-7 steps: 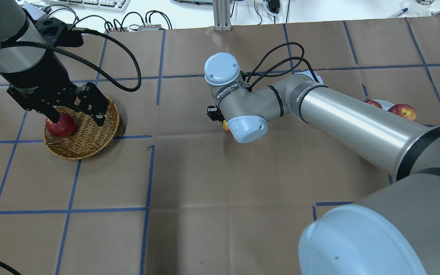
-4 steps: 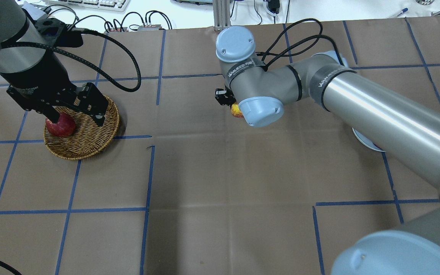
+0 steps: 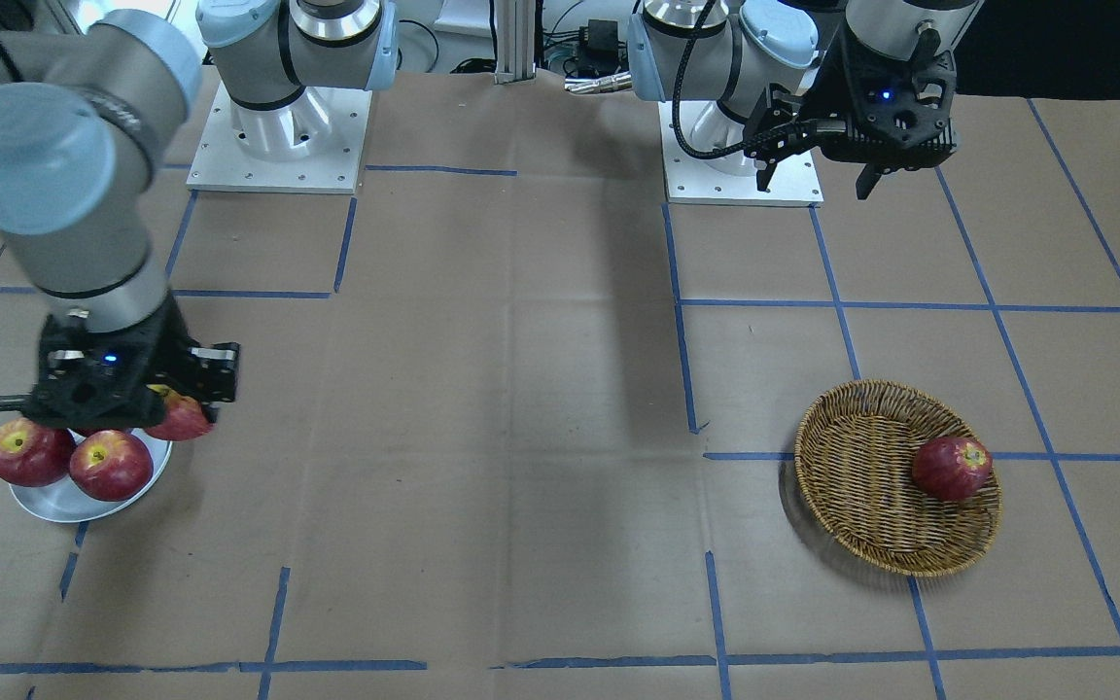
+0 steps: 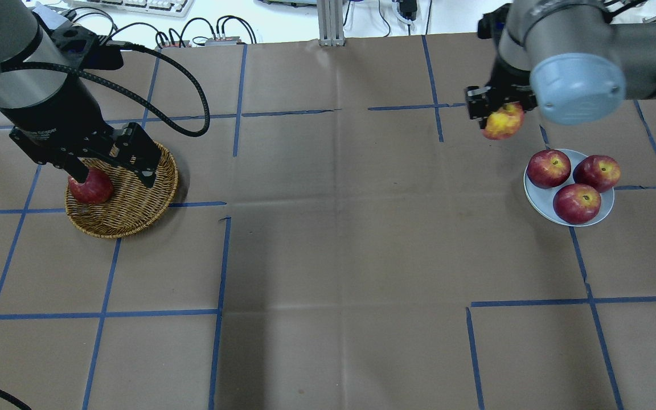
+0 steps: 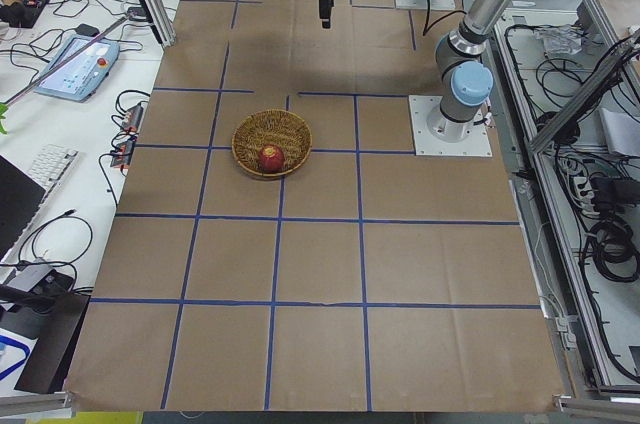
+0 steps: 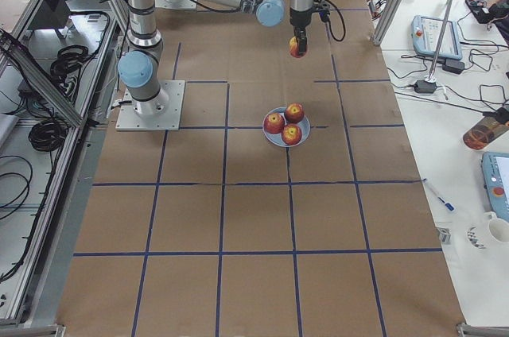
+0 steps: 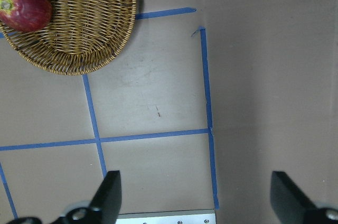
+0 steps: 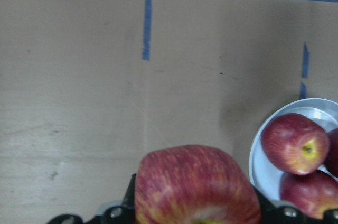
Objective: Transfer apple from basket to plate
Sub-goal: 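Lift the apple with the right gripper and carry it onto the white plate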
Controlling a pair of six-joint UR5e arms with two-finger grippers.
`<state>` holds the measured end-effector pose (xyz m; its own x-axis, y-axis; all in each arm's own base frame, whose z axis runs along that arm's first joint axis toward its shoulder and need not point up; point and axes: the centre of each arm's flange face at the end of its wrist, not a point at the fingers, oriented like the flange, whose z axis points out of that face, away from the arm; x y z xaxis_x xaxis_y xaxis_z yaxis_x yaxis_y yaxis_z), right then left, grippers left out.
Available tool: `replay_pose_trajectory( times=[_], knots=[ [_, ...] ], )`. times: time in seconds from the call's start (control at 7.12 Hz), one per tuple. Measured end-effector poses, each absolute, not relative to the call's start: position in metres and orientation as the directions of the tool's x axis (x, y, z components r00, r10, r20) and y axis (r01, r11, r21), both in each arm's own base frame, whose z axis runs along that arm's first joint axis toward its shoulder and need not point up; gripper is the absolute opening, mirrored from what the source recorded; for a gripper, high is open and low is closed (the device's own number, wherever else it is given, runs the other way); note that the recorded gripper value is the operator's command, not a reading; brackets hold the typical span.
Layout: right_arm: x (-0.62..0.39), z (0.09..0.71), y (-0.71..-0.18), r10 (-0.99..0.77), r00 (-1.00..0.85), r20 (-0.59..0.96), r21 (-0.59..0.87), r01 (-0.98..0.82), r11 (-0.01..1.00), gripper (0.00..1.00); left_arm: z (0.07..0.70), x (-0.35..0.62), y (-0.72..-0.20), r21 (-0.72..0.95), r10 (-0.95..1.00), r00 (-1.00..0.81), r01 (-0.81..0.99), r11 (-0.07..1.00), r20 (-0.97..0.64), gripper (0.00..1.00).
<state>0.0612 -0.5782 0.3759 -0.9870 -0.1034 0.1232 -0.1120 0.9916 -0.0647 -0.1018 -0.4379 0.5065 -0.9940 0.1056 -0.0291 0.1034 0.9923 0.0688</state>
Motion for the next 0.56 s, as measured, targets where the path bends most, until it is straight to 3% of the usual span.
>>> replay_pose_trajectory(
  times=[0.56],
  knots=[
    [-0.102,0.332,-0.555,-0.230,-0.971,0.062,-0.012,-0.231,0.973,0.62,0.503,-0.102,-0.437,0.071,0.105,-0.994,0.103,0.992,-0.026,0.99]
  ],
)
